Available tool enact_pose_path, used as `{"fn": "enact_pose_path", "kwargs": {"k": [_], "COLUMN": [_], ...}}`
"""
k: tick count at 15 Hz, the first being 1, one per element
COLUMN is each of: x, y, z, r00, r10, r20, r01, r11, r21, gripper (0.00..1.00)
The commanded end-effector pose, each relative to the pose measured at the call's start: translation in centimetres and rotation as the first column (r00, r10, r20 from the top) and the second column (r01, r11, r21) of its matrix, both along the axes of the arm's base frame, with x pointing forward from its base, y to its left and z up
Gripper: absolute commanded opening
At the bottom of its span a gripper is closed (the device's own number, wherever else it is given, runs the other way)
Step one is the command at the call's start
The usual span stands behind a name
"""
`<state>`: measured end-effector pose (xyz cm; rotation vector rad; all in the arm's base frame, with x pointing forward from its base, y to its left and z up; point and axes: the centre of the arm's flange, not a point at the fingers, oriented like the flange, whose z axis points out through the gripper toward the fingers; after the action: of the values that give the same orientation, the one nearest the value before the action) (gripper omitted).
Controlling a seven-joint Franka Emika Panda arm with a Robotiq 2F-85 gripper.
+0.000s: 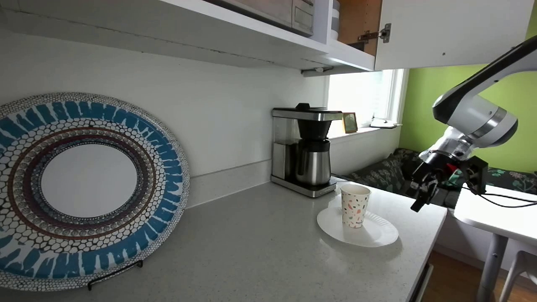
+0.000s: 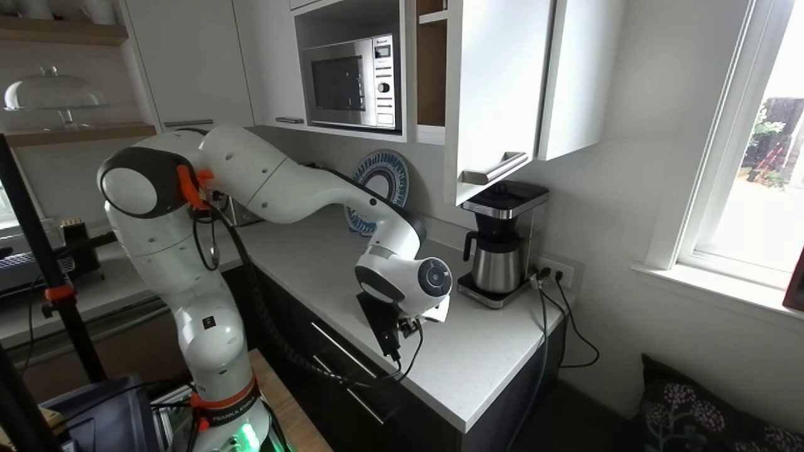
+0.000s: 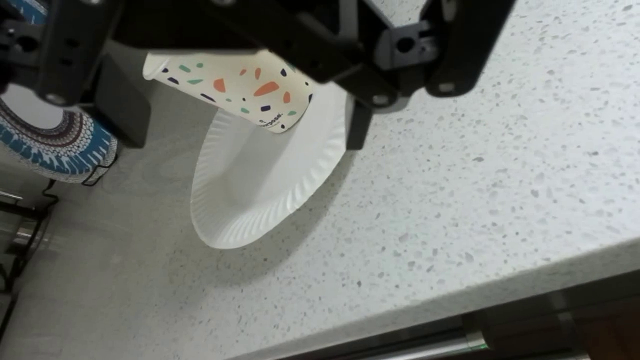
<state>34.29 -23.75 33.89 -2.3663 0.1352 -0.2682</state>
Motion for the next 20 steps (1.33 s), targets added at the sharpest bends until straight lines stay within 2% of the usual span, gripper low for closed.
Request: {"fn": "enact_pose_path", "kwargs": {"k": [1,4,8,14,20], "x": [1.9,3.1,5.0,7.9,9.7], "y": [-1.6,-2.4,-3.0,-3.5,-3.1], "z": [-1.9,-2.9,-4.6,-6.9,-7.3], "r00": [0.999,0.995,0.991,0.993,0.997], "r10": [-0.044,-0.091,-0.131,-0.112,-0.067], "r20": [0.019,0.028,0.012,-0.031,-0.032], "r01": [0.043,0.089,0.130,0.114,0.070], "r11": [0.998,0.993,0.988,0.989,0.990], "r21": [0.038,0.082,0.079,0.094,0.119], "gripper": [1.00,1.00,1.00,1.00,1.00]}}
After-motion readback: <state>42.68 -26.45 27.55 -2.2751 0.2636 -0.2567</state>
